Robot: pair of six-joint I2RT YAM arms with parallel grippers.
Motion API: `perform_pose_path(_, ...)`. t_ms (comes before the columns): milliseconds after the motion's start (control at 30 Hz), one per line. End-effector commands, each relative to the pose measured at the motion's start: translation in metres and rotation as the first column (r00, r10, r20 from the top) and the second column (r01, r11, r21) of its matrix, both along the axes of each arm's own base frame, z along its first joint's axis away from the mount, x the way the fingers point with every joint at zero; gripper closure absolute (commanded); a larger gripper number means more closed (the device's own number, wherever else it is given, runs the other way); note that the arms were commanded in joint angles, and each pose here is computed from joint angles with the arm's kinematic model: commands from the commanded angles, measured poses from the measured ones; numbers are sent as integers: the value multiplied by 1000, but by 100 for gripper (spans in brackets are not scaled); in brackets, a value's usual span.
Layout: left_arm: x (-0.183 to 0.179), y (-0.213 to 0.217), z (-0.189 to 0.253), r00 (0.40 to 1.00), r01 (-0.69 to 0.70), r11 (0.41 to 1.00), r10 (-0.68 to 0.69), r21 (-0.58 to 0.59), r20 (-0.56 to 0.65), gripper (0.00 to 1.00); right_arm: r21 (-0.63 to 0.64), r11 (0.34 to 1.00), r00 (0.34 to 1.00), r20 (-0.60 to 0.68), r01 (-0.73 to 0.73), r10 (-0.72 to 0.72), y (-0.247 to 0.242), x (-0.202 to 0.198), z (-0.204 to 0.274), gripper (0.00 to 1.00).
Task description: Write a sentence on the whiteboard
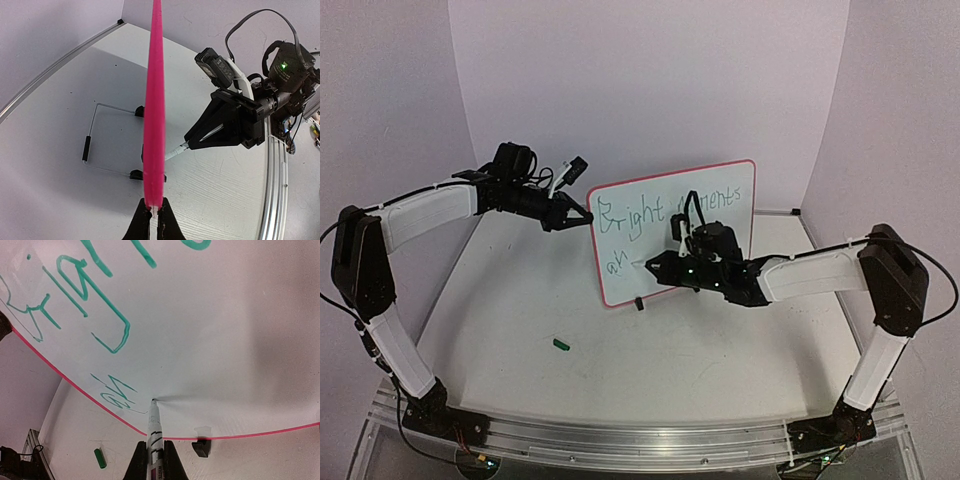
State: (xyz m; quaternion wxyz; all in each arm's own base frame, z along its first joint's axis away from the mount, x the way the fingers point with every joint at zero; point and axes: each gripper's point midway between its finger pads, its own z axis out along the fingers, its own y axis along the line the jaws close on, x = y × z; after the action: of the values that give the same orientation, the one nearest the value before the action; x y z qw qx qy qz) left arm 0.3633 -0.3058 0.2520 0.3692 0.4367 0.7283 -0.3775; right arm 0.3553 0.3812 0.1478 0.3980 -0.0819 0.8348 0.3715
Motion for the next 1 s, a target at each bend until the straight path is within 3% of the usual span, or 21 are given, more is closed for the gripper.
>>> perform_pose_path(0,-14,-7,-10,998,38,999,-36,28,-57,100,58,998,998,54,33,-36,-7,9,31,100)
perform_pose_path(367,-13,-6,-10,998,37,999,-36,29,-55,100,74,995,994,84,65,-71,-21,16,47,100)
perform_pose_path(967,-13,-7,-10,998,38,999,-36,29,-58,100,88,995,998,43,-47,43,4,14,33,100)
